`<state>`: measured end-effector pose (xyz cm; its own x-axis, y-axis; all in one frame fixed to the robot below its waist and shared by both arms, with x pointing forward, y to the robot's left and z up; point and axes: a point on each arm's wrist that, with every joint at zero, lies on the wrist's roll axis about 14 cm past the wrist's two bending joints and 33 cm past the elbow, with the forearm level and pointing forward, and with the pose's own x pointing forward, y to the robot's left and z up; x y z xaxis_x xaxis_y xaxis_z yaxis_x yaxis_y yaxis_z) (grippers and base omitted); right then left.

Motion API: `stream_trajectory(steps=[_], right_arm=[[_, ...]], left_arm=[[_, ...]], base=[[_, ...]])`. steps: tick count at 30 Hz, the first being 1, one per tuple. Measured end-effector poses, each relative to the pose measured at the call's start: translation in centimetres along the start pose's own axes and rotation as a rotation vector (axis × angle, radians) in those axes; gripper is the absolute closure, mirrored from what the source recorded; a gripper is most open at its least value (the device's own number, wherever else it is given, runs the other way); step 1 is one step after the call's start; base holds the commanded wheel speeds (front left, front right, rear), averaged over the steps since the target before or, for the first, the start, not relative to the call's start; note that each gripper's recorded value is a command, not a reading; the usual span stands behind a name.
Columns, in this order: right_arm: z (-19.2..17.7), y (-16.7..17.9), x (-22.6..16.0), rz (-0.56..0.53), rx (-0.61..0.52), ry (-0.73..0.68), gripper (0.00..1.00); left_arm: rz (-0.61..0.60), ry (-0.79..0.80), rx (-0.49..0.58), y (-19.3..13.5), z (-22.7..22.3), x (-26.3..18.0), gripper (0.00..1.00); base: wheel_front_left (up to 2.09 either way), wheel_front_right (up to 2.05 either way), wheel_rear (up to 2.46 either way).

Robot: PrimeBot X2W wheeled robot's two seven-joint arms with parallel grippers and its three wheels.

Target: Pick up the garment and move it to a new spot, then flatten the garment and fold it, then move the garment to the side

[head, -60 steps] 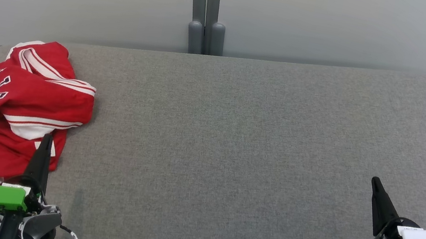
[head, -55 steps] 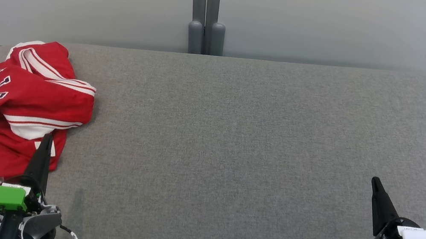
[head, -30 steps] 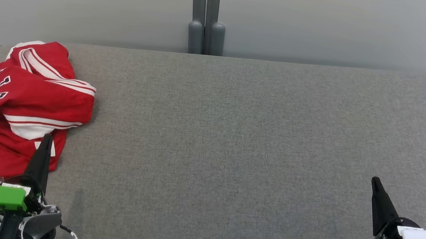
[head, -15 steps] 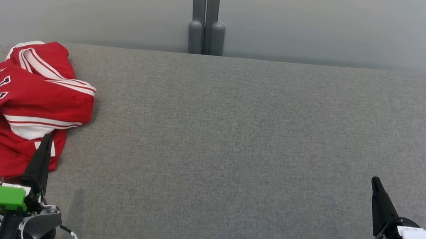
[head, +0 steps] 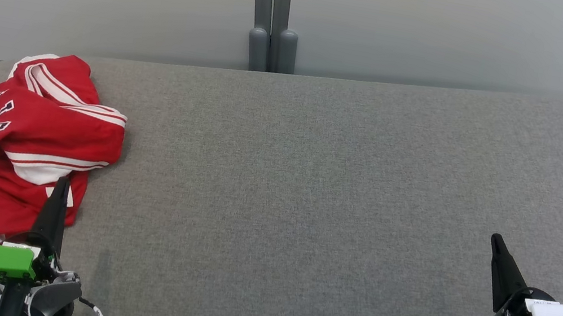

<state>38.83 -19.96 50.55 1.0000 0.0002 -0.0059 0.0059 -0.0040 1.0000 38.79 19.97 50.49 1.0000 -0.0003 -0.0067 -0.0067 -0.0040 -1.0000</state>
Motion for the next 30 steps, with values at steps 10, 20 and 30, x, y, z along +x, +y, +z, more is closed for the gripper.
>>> stream_trajectory(steps=[10, 20, 30], right_arm=[[0.0, 0.0, 0.0, 0.0, 0.0, 0.0, 1.0], [0.0, 0.0, 0.0, 0.0, 0.0, 0.0, 1.0], [-0.05, -0.57, -0.2, -0.017, 0.004, -0.001, 0.0]], left_arm=[[0.0, 0.0, 0.0, 0.0, 0.0, 0.0, 1.0], [0.0, 0.0, 0.0, 0.0, 0.0, 0.0, 1.0], [0.018, 0.0, -0.003, 0.61, -0.06, -0.21, 0.0]], base=[[0.0, 0.0, 0.0], [0.0, 0.0, 0.0], [0.0, 0.0, 0.0]])
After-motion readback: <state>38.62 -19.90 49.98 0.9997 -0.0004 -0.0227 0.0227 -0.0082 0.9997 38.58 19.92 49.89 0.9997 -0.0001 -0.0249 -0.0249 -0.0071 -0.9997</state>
